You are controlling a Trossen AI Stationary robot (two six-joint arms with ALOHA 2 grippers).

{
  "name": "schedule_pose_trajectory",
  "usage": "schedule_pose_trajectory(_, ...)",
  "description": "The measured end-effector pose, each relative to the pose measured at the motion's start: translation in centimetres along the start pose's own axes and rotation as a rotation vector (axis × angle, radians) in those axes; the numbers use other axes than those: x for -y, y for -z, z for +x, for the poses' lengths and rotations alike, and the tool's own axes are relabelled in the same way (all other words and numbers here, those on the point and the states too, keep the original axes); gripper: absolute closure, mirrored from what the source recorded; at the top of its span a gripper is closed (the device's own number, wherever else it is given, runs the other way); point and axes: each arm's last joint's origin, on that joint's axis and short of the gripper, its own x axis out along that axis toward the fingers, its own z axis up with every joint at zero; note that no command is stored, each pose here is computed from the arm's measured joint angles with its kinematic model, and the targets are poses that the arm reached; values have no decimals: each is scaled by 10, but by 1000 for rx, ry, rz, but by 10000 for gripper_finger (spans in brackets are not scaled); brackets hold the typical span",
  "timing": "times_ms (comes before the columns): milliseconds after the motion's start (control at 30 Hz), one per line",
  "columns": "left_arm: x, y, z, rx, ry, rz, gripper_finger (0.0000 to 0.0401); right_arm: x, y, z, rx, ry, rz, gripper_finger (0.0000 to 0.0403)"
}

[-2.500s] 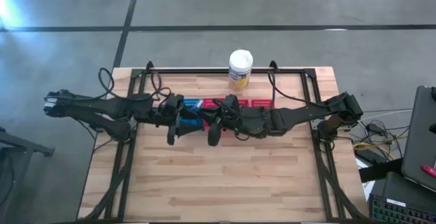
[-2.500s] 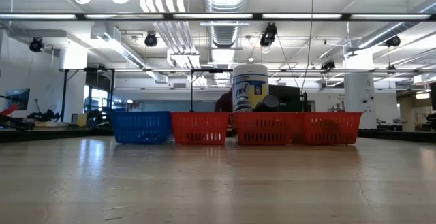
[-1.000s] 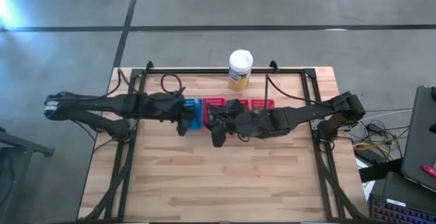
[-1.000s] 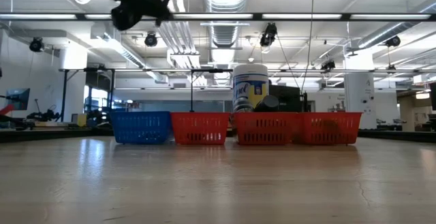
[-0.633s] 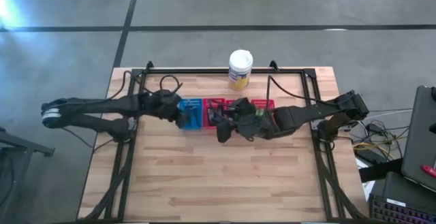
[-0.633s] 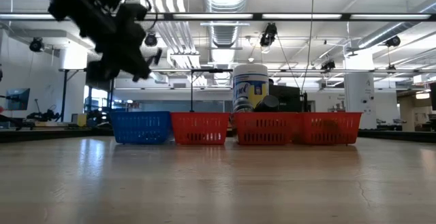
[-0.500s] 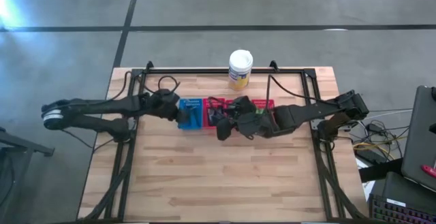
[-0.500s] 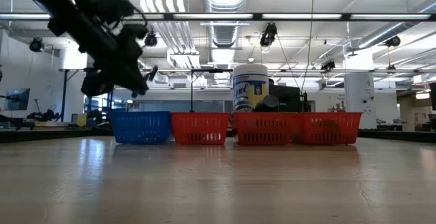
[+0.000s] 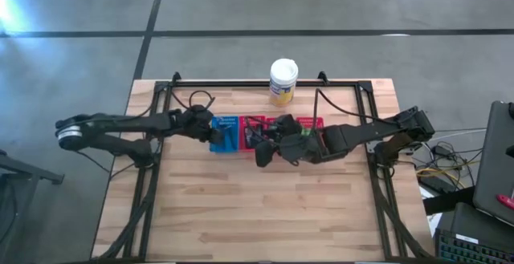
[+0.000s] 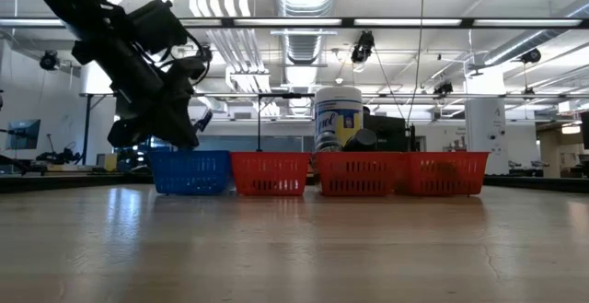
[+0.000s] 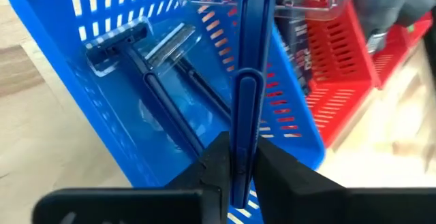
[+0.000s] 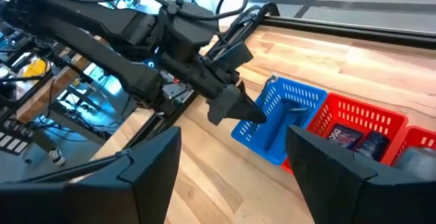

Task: Pick & Place Travel size toiletries
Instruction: Put the blue razor into the blue bin, then return to Home Position

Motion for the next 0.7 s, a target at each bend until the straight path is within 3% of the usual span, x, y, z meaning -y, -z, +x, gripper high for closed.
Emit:
schedule_pose_trajectory(400,-4,2,13,-39,-29,-14,316,2,1,0,-11,14,-8,141)
schedule_pose_trajectory(700,1,1,-9,1,16,67,288,2,3,0,-38,5,-11,113)
